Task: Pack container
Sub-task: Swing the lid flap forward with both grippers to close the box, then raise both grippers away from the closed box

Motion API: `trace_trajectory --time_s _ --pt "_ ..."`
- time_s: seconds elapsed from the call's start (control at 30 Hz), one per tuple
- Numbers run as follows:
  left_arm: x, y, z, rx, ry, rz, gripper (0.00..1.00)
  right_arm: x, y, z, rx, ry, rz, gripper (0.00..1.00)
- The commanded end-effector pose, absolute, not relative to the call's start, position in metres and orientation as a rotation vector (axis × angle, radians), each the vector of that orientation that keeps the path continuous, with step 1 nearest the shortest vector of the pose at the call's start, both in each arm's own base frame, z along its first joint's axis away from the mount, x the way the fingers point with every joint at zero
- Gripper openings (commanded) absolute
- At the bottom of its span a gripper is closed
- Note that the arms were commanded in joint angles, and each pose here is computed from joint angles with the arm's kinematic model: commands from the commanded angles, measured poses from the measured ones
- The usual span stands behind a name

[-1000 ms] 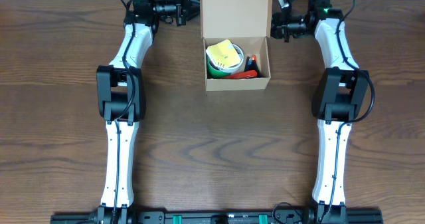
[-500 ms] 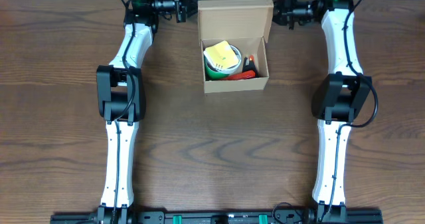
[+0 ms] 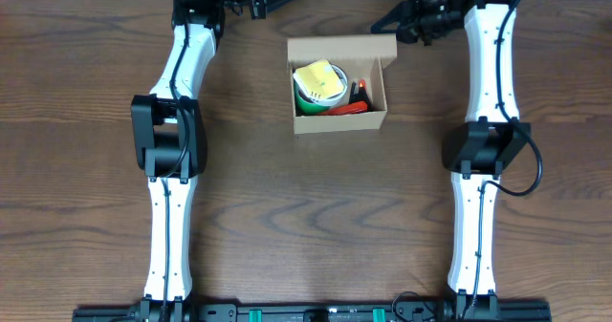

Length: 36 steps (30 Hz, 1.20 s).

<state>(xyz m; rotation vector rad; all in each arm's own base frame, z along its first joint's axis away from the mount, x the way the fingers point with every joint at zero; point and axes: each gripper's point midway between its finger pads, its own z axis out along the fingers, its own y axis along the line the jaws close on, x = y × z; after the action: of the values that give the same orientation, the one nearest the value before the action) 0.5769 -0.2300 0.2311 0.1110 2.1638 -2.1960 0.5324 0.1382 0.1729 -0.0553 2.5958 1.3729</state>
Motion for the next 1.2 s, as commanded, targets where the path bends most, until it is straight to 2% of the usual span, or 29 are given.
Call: trace_trajectory --time_s 0.0,0.33,0.63,0.87,0.93,1.07,1.17 --pt "0.558 -0.232 0.273 0.205 2.165 -2.206 0.06 0.527 0.145 0.178 -0.178 2.611 1.212 0.01" --pt "0.534 -0.227 0.326 0.367 2.051 -2.144 0.05 0.506 0.152 0.209 -0.231 2.675 0.897 0.01" --pt "0.472 -0.223 0.451 0.651 1.846 -1.977 0.06 0.482 0.153 0.289 -0.238 2.551 0.645 0.01" --pt "0.388 -0.208 0.558 0.812 1.688 -1.824 0.06 0.450 0.154 0.349 -0.232 2.445 0.624 0.01" --pt "0.374 -0.199 0.576 0.812 1.672 -1.793 0.06 0.445 0.153 0.359 -0.231 2.422 0.626 0.01" --pt "0.361 -0.172 0.602 0.771 1.652 -1.705 0.06 0.432 0.152 0.381 -0.231 2.375 0.632 0.01" --pt "0.370 -0.143 0.612 0.664 1.642 -1.651 0.06 0.426 0.152 0.390 -0.237 2.354 0.632 0.01"
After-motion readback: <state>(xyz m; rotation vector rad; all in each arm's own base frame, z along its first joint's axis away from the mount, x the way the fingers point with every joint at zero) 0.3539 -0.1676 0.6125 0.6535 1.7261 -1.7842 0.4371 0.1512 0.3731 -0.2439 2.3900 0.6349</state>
